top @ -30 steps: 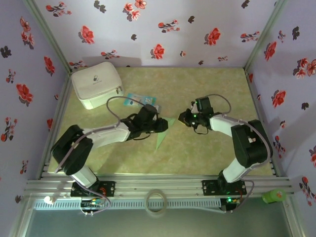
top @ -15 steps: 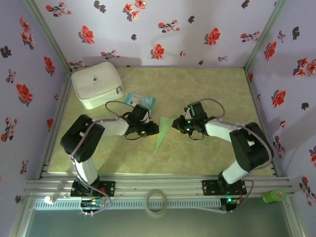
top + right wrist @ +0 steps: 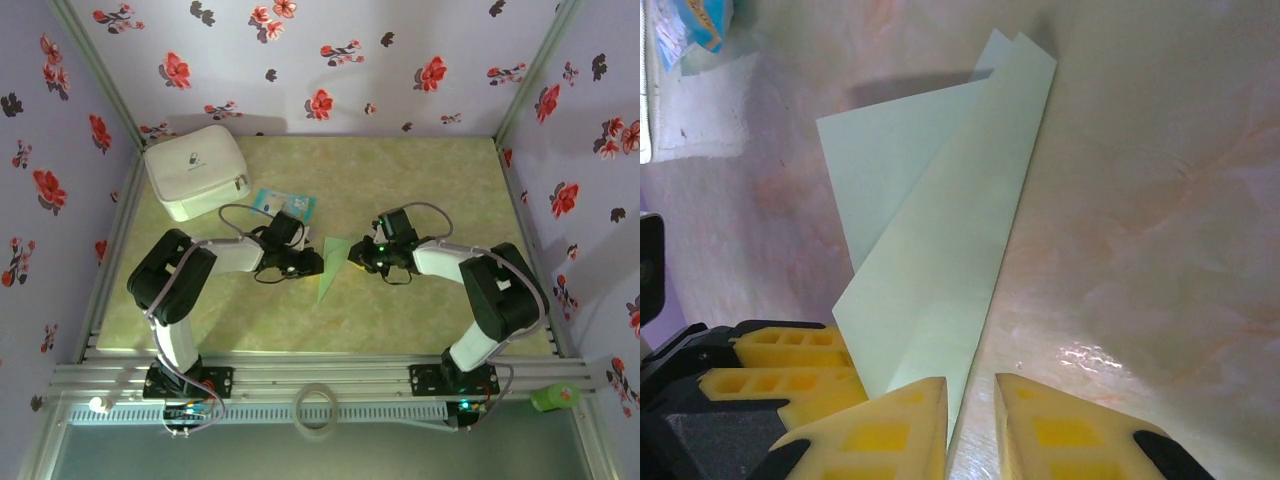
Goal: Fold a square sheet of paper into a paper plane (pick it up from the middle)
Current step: Move a paper plane to the center of the table.
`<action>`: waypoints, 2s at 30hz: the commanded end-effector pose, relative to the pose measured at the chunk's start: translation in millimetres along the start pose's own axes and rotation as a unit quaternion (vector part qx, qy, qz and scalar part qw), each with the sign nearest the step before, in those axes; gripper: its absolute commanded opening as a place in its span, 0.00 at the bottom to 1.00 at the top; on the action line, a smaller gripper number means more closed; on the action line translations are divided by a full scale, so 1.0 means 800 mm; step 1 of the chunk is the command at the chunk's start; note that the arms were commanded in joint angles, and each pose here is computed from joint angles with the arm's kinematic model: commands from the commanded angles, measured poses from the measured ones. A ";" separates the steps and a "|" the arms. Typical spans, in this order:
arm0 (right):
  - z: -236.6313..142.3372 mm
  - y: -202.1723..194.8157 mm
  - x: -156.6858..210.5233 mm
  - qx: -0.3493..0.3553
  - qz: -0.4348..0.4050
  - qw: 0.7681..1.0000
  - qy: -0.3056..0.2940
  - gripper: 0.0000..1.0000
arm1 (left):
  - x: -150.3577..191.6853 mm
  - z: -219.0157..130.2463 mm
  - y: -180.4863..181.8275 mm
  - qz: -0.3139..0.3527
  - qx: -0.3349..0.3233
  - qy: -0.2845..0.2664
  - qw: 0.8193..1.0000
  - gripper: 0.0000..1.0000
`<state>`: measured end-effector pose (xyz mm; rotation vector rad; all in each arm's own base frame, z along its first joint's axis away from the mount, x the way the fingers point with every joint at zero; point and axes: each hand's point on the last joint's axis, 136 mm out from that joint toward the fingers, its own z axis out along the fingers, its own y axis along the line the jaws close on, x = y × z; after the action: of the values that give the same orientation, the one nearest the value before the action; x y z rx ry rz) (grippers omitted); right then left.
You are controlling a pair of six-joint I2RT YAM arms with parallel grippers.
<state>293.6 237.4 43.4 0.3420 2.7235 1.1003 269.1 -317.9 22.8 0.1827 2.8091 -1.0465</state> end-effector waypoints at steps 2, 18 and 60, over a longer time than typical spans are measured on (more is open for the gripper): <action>0.008 0.003 -0.001 -0.004 0.000 1.000 0.001 0.20 | 0.010 0.007 -0.002 0.012 0.003 0.027 1.000 0.22; 0.023 -0.007 0.012 -0.001 0.000 1.000 0.024 0.18 | 0.007 0.016 -0.017 0.005 0.044 0.028 0.999 0.21; 0.009 0.075 0.003 -0.074 -0.019 0.997 0.014 0.36 | -0.025 -0.031 -0.027 0.047 -0.086 -0.064 0.993 0.00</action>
<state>297.5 276.8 76.9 0.2411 2.6461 1.2596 283.0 -324.0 51.6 0.1967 2.7364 -0.8170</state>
